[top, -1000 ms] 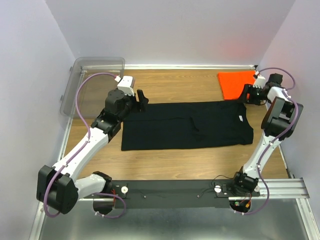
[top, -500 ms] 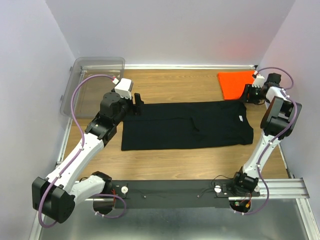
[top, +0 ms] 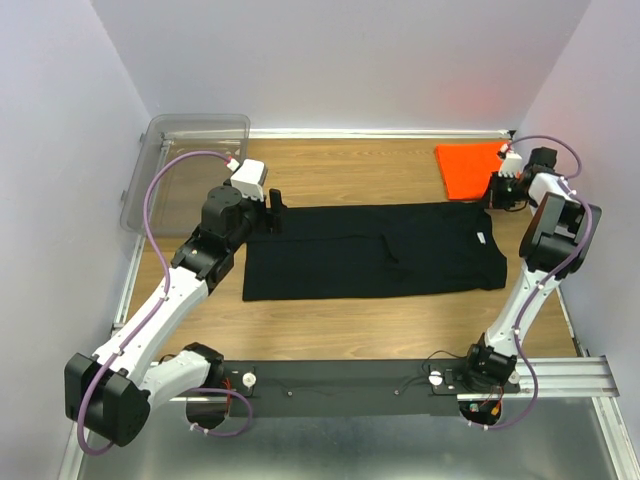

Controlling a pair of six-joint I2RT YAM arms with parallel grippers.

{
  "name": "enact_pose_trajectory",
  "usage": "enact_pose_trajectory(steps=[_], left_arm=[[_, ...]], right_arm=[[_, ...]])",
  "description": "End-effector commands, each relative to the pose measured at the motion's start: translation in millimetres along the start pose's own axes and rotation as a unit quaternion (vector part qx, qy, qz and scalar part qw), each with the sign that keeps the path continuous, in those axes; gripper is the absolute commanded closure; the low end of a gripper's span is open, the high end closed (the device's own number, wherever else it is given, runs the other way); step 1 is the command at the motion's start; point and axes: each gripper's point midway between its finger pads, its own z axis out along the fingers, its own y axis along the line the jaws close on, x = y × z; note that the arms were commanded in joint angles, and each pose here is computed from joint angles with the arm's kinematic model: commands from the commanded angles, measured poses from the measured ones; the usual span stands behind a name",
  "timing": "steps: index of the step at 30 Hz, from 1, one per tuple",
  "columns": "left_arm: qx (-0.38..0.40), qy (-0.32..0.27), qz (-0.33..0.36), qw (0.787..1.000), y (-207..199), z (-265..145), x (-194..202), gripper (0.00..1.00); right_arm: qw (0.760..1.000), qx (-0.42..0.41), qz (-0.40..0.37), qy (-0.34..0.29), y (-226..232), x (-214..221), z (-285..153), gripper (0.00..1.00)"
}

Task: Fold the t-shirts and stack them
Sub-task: Fold the tshirt

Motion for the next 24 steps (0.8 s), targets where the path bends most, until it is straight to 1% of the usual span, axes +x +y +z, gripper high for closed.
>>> enact_pose_trajectory(steps=[1, 8, 15, 20, 24], left_arm=[[-0.017, 0.003, 0.008, 1.000, 8.7, 0.0, 3.6, 0.21], [-0.016, 0.003, 0.009, 1.000, 10.0, 1.1, 3.3, 0.21], [-0.016, 0.003, 0.008, 1.000, 11.1, 0.3, 3.3, 0.21], [-0.016, 0.003, 0.008, 1.000, 11.5, 0.3, 3.2, 0.21], [-0.018, 0.001, 0.009, 1.000, 12.6, -0.9, 2.8, 0.21]], right_arm=[[0.999, -0.011, -0.028, -0.016, 20.0, -12.6, -24.6, 0.99], [0.997, 0.018, -0.076, -0.027, 40.1, -29.5, -43.4, 0.99], [0.991, 0.056, -0.114, -0.038, 54.2, -55.0, -42.0, 0.99], [0.989, 0.087, -0.113, -0.047, 52.5, -74.5, -37.2, 0.99], [0.987, 0.091, -0.117, -0.064, 57.1, -90.0, -39.0, 0.99]])
